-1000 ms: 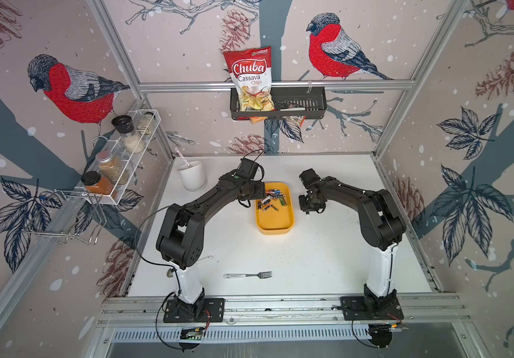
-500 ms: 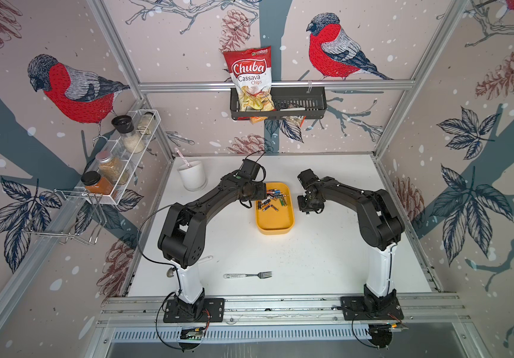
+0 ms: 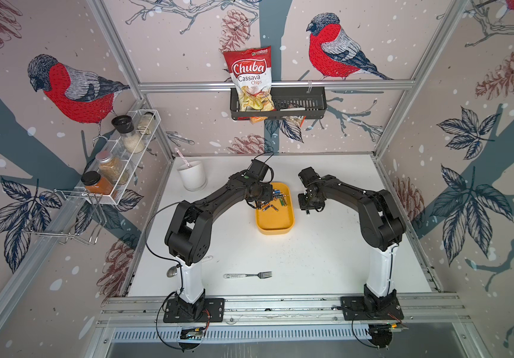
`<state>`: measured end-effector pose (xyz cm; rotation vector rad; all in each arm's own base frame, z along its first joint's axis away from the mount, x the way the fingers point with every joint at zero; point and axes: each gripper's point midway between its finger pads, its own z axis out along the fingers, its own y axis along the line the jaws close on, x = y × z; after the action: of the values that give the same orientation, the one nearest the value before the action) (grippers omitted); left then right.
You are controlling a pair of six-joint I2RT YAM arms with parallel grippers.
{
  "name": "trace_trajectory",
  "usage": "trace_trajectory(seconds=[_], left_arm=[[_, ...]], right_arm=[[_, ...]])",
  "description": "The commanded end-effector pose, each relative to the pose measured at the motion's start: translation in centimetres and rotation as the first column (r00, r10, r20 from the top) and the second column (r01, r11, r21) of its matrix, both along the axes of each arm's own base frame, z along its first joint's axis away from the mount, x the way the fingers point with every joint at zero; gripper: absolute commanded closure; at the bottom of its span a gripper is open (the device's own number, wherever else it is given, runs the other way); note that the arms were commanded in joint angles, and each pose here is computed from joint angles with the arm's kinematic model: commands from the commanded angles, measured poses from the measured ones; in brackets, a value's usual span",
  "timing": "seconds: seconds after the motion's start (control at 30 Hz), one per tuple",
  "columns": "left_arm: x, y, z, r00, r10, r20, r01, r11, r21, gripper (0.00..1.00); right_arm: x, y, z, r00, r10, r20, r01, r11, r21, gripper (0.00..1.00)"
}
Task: Take the batteries out of the storage box
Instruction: Place the battery at the center of the board.
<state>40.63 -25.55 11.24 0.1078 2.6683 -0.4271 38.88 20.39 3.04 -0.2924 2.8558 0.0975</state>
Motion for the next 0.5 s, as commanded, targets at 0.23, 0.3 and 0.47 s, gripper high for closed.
trace_trajectory(seconds=[0.23, 0.3, 0.47], left_arm=[[-1.2, -1.5, -1.7, 0.998, -0.018, -0.057, 0.02, 0.999, 0.048, 0.33], [-1.3, -1.8, -2.3, 0.997, -0.02, -0.073, 0.024, 0.998, 0.056, 0.33], [-1.6, -2.5, -3.7, 0.994, -0.029, -0.106, 0.036, 0.997, 0.067, 0.33]], right_arm=[[0.8, -0.3, 3.5, 0.998, -0.01, 0.055, 0.01, 1.0, 0.003, 0.51], [1.0, -0.3, 4.2, 0.998, -0.013, 0.067, 0.012, 1.0, 0.009, 0.51], [1.3, -1.0, 5.2, 0.996, -0.025, 0.082, 0.024, 1.0, 0.015, 0.5]])
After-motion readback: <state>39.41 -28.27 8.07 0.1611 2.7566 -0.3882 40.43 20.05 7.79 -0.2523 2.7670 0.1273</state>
